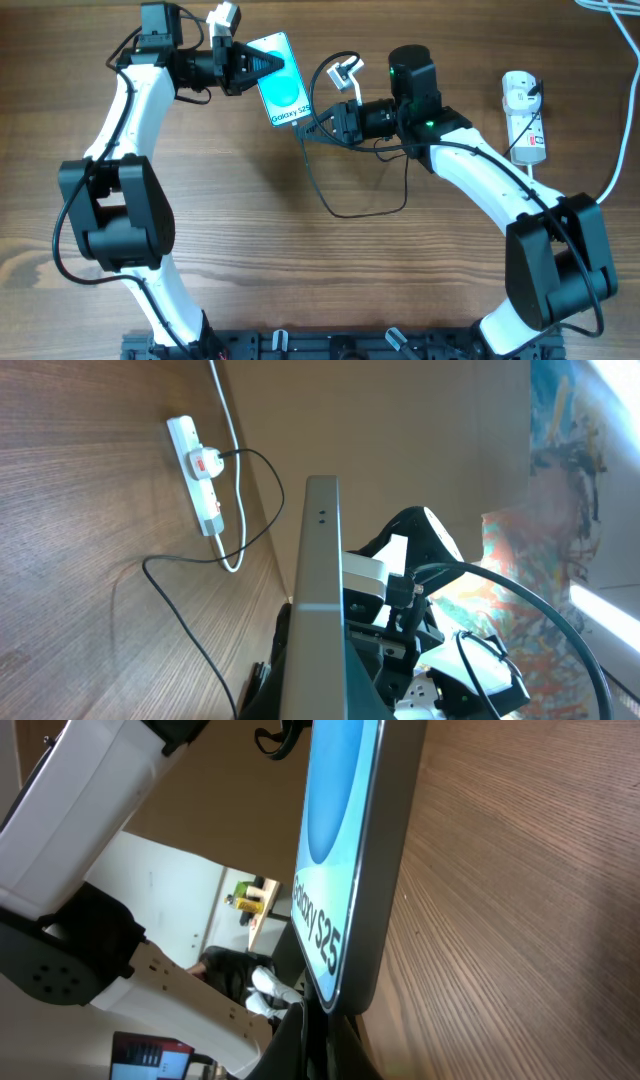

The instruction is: Plug charger to phone and switch on socket

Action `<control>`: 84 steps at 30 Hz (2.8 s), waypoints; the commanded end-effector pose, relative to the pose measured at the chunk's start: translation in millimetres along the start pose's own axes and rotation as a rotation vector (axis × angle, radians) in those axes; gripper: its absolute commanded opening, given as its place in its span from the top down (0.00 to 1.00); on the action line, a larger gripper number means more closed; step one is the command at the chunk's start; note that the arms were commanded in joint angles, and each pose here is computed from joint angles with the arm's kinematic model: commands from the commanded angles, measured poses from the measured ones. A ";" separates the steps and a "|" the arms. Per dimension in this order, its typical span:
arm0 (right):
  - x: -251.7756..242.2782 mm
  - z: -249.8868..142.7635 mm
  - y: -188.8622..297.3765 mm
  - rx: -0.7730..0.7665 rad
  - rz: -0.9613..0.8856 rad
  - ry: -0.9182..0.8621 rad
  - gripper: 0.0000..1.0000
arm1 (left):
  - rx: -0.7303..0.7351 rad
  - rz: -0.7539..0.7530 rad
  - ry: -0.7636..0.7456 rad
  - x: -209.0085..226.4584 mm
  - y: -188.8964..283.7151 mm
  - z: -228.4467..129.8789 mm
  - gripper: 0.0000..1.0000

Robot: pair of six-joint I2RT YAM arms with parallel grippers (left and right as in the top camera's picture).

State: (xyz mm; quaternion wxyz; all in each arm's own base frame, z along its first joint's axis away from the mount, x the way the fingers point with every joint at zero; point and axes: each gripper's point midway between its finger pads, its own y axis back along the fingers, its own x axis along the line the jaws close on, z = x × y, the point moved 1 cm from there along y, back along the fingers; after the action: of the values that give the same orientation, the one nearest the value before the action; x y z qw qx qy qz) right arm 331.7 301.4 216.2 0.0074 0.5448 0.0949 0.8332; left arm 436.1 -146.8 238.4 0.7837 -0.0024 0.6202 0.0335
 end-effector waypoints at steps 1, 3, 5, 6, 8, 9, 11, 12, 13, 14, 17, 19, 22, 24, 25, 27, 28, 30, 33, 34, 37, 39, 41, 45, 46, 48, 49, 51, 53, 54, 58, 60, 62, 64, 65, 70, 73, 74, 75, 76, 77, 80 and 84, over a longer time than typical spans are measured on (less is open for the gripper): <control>-8.0 4.5 4.5 -0.020 -0.016 -0.004 0.96 | 0.020 -0.049 -0.028 -20.6 -2.2 -2.4 0.96; -7.9 4.9 4.7 -0.021 -0.016 -0.002 0.96 | 0.020 -0.050 -0.028 -20.6 -2.2 -2.4 0.96; -7.5 6.3 5.4 -0.025 -0.015 -0.007 0.96 | 0.020 -0.050 -0.028 -20.6 -2.2 -2.4 0.96; -6.6 7.7 5.5 -0.030 -0.013 -0.001 0.96 | 0.020 -0.050 -0.028 -20.6 -2.2 -2.4 0.96; -6.3 10.8 5.8 -0.042 -0.016 -0.007 0.96 | 0.020 -0.050 -0.029 -20.6 -2.2 -2.4 0.96; -5.7 11.4 5.6 -0.044 -0.015 -0.005 0.96 | 0.020 -0.050 -0.029 -20.6 -2.2 -2.4 0.96; -6.3 12.7 5.7 -0.050 -0.020 -0.008 0.96 | 0.020 -0.050 -0.032 -20.6 -2.2 -2.4 0.96; -5.9 13.2 5.7 -0.051 -0.018 -0.009 0.95 | 0.021 -0.050 -0.033 -20.7 -2.7 -2.6 0.96; -6.2 13.4 5.7 -0.053 -0.020 -0.010 0.96 | 0.024 -0.051 -0.037 -20.9 -4.1 -3.2 0.96; -6.3 13.6 5.8 -0.054 -0.021 -0.015 0.96 | 0.027 -0.052 -0.049 -21.0 -5.4 -3.7 0.96; -8.1 15.2 5.9 -0.064 -0.032 -0.019 0.96 | 0.045 -0.057 -0.060 -22.2 -13.6 -7.1 0.96; -8.9 16.3 6.0 -0.070 -0.037 -0.025 0.96 | 0.056 -0.060 -0.078 -22.8 -18.4 -9.2 0.96; -9.2 20.1 6.3 -0.087 -0.045 -0.033 0.96 | 0.074 -0.063 -0.095 -23.5 -26.9 -12.9 0.96; -8.2 23.2 6.6 -0.100 -0.045 -0.035 0.96 | 0.085 -0.067 -0.105 -24.1 -31.6 -15.1 0.96; -8.2 25.0 6.7 -0.108 -0.048 -0.036 0.96 | 0.090 -0.068 -0.105 -24.4 -33.6 -16.1 0.96; -7.3 28.6 7.1 -0.123 -0.049 -0.032 0.96 | 0.097 -0.071 -0.107 -24.9 -36.5 -17.6 0.96; -7.9 29.7 7.3 -0.129 -0.054 -0.033 0.96 | 0.101 -0.072 -0.107 -25.1 -38.2 -18.4 0.96; -8.5 30.5 7.6 -0.134 -0.058 -0.032 0.96 | 0.103 -0.073 -0.107 -25.2 -39.1 -18.9 0.96; -9.4 31.5 7.6 -0.140 -0.063 -0.029 0.96 | 0.103 -0.072 -0.106 -25.1 -39.0 -18.9 0.96; -9.8 32.0 7.8 -0.143 -0.066 -0.029 0.96 | 0.103 -0.072 -0.105 -25.0 -39.0 -19.0 0.96; -10.2 32.2 7.8 -0.144 -0.068 -0.029 0.96 | 0.103 -0.073 -0.102 -25.0 -38.9 -19.2 0.96; -11.0 31.4 7.7 -0.142 -0.070 -0.032 0.96 | 0.103 -0.072 -0.103 -24.9 -38.9 -19.1 0.96; -12.2 30.1 7.6 -0.138 -0.073 -0.040 0.96 | 0.103 -0.072 -0.101 -25.0 -38.9 -19.2 0.96; -17.5 23.4 7.2 -0.117 -0.087 -0.067 0.95 | 0.095 -0.062 -0.102 -23.3 -36.8 -17.6 0.96; -16.3 20.5 6.8 -0.103 -0.077 -0.070 0.94 | 0.090 -0.050 -0.101 -21.3 -36.0 -16.6 0.96; -12.6 16.9 6.2 -0.079 -0.055 -0.048 0.92 | 0.085 -0.043 -0.100 -20.1 -34.5 -15.5 0.96; -11.3 15.6 6.1 -0.072 -0.047 -0.049 0.90 | 0.081 -0.042 -0.100 -19.8 -33.1 -14.8 0.96; -11.2 14.9 6.0 -0.068 -0.046 -0.042 0.88 | 0.074 -0.039 -0.099 -19.3 -30.1 -13.4 0.96; -10.7 14.4 5.9 -0.065 -0.043 -0.033 0.80 | 0.066 -0.024 -0.098 -16.9 -28.2 -11.9 0.96; -10.5 13.7 5.9 -0.062 -0.040 -0.032 0.73 | 0.063 -0.010 -0.094 -14.5 -28.3 -11.6 0.96; -15.9 10.0 6.4 -0.054 -0.061 -0.001 0.54 | 0.046 0.061 -0.064 -2.5 -27.2 -10.7 0.96; -27.0 9.7 7.7 -0.071 -0.115 -0.020 0.47 | 0.036 0.129 -0.039 8.8 -27.3 -11.1 0.96; -42.3 11.5 11.8 -0.104 -0.194 -0.059 0.41 | 0.028 0.222 -0.007 24.0 -26.9 -13.1 0.96; -46.0 13.3 12.8 -0.116 -0.217 -0.044 0.36 | 0.020 0.291 0.019 35.2 -24.0 -14.5 0.96; -47.5 14.2 13.2 -0.121 -0.227 -0.039 0.36 | 0.020 0.317 0.021 39.3 -22.6 -15.7 0.96; -65.9 19.3 19.4 -0.174 -0.335 -0.066 0.30 | 0.076 0.478 0.012 64.2 -24.7 -33.0 0.96; -83.7 17.7 26.5 -0.205 -0.437 -0.115 0.29 | 0.099 0.580 0.019 83.2 -27.0 -38.3 0.96; -89.7 15.8 29.2 -0.212 -0.470 -0.141 0.29 | 0.113 0.602 0.021 90.7 -30.5 -40.6 0.96; -96.1 13.8 32.4 -0.224 -0.507 -0.178 0.29 | 0.124 0.615 0.022 95.5 -33.8 -42.7 0.96; -102.6 11.4 35.8 -0.235 -0.544 -0.214 0.28 | 0.133 0.623 0.026 101.0 -36.1 -44.0 0.96; -106.5 10.2 38.2 -0.243 -0.568 -0.234 0.29 | 0.141 0.628 0.031 106.8 -38.5 -45.3 0.96; -114.8 7.7 43.7 -0.255 -0.622 -0.253 0.28 | 0.158 0.639 0.073 128.1 -39.7 -49.2 0.96; -125.3 4.0 51.7 -0.270 -0.696 -0.277 0.28 | 0.177 0.645 0.122 152.5 -40.3 -54.8 0.96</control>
State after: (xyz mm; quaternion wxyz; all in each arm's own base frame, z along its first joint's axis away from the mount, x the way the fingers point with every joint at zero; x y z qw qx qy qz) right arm 378.7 248.3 120.8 0.3259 0.5914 0.1588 0.7203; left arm 418.7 -183.4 95.0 0.6990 0.2541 0.6277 0.2297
